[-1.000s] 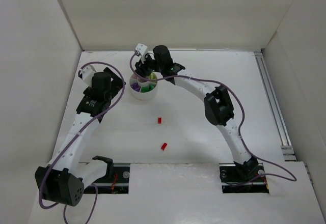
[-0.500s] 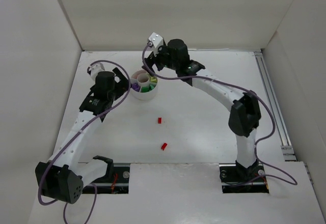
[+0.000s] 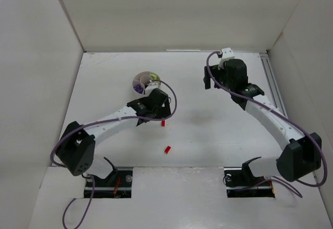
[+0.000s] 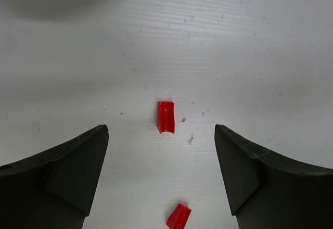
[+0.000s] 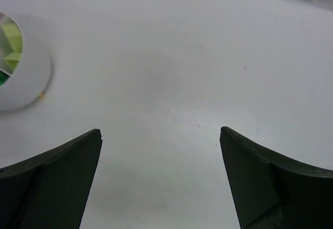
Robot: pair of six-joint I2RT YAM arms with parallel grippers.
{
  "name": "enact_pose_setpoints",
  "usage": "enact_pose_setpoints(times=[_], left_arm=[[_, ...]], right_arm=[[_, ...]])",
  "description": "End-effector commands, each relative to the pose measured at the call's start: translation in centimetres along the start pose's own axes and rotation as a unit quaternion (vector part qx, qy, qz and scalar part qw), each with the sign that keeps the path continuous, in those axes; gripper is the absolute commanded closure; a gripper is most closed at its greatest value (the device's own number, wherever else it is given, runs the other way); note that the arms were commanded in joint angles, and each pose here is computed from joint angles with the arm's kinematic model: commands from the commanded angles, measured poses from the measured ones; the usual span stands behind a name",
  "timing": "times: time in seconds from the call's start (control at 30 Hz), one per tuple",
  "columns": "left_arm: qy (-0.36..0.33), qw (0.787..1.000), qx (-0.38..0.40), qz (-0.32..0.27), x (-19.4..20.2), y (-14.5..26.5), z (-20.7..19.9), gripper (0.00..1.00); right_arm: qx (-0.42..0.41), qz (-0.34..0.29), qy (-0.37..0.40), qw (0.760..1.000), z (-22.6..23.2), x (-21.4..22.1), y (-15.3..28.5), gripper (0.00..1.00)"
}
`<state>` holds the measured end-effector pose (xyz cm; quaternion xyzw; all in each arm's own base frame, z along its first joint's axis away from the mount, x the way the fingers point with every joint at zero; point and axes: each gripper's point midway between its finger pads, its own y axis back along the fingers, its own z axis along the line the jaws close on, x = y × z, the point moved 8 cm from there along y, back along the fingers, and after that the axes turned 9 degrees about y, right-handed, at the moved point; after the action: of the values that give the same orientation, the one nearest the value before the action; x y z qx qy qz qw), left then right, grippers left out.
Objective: Sort the legos into containers by color
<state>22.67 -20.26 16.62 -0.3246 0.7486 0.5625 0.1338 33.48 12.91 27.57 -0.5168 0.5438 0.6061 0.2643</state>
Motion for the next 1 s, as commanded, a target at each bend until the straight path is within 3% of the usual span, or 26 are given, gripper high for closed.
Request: enact_pose_setpoints(times=[0.0, 0.03, 0.2, 0.43, 0.7, 0.9, 0.97], left_arm=[[-0.01, 1.0, -0.012, -0.006, 0.8, -0.4, -0.5, 0.21], [-0.016, 1.0, -0.025, 0.003, 1.3, -1.3, -0.3, 0.28], [-0.04, 0.999, -0.018, 0.018, 2.9, -2.7, -1.4, 0.41], [-0.045, 0.997, -0.056, 0.039, 4.4, -5.4, -1.0, 0.44], [-0.052, 0.996, -0.057, 0.053, 5.1, -6.5, -1.2, 0.67], [-0.052, 0.995, -0.066, 0.058, 5.2, -6.3, -0.9, 0.93], [-0.056, 0.995, -0.055, 0.054, 5.0, -5.5, -1.2, 0.96]], right_arm=[[0.047, 0.046, -0.028, 0.997, -1.1, 2.3, 2.3, 0.0], [0.048, 0.044, -0.029, 0.997, -1.2, 2.4, 3.1, 0.0], [0.062, 0.056, -0.039, 0.996, -2.1, 3.8, 4.4, 0.0], [0.071, 0.051, -0.044, 0.995, -2.7, 3.5, 5.6, 0.0], [0.079, 0.052, -0.043, 0.995, -3.3, 3.6, 5.9, 0.0], [0.079, 0.048, -0.044, 0.995, -3.3, 3.4, 6.2, 0.0], [0.079, 0.048, -0.044, 0.995, -3.3, 3.4, 6.2, 0.0]])
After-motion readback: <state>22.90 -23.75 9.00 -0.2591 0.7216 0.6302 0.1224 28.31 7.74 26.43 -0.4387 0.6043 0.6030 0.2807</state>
